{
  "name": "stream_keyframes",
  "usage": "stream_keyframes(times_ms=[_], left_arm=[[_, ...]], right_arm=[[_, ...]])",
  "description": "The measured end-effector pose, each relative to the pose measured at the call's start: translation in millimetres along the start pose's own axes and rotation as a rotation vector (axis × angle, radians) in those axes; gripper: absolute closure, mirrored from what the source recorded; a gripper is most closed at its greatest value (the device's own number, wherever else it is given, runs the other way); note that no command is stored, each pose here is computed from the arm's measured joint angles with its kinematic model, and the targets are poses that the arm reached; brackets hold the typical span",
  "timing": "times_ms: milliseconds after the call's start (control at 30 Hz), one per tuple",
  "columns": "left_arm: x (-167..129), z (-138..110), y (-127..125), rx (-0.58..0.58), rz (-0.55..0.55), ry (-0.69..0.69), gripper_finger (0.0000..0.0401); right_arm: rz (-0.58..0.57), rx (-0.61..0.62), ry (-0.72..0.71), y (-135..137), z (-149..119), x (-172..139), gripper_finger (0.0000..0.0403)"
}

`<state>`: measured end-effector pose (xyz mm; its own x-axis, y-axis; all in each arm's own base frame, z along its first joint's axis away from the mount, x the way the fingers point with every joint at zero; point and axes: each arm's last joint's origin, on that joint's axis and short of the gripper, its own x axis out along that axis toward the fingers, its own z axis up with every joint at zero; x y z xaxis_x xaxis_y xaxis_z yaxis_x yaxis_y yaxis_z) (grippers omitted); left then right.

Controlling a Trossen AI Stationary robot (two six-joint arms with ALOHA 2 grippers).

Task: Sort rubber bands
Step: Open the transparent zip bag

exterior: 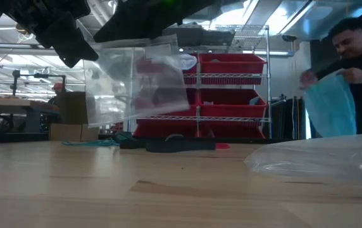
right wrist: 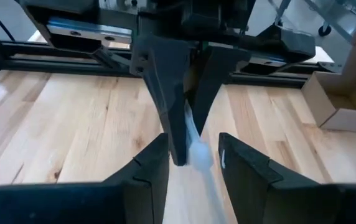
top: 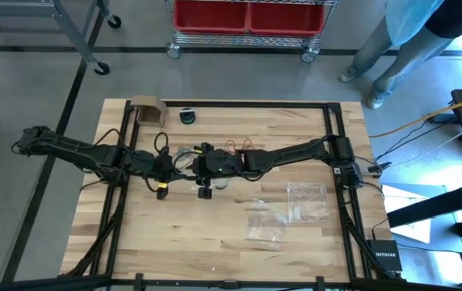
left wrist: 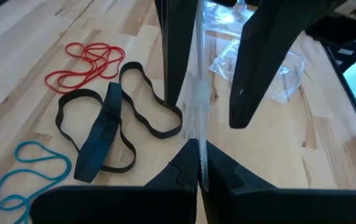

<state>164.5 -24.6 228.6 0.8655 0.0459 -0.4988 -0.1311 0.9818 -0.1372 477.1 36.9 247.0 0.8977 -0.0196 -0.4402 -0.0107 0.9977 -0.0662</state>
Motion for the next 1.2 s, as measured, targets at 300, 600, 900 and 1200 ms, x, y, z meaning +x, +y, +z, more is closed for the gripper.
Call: stream_keyframes(times_ms=[300,600,900,1200], left_arm=[[0,0,0,0.005,0.000,0.000,0.0401],[0,0,0,0.006,0.000,0.001,0.0401],[-1,0,0,0.024,-0.001,-0.004,0.0401],[-1,0,0,0.041,-0.001,-0.004,0.0401]], right_arm=[[0.000,0.000,0.005,0,-1,0,0.0347],[-0.009,-0.003,0.034,0,-3,0,0.0385],[-0.008,-0.009,0.089,0,-7,-2,0.0384],[-0.022,-0.018,0.165,0,-14,-3,0.0385]])
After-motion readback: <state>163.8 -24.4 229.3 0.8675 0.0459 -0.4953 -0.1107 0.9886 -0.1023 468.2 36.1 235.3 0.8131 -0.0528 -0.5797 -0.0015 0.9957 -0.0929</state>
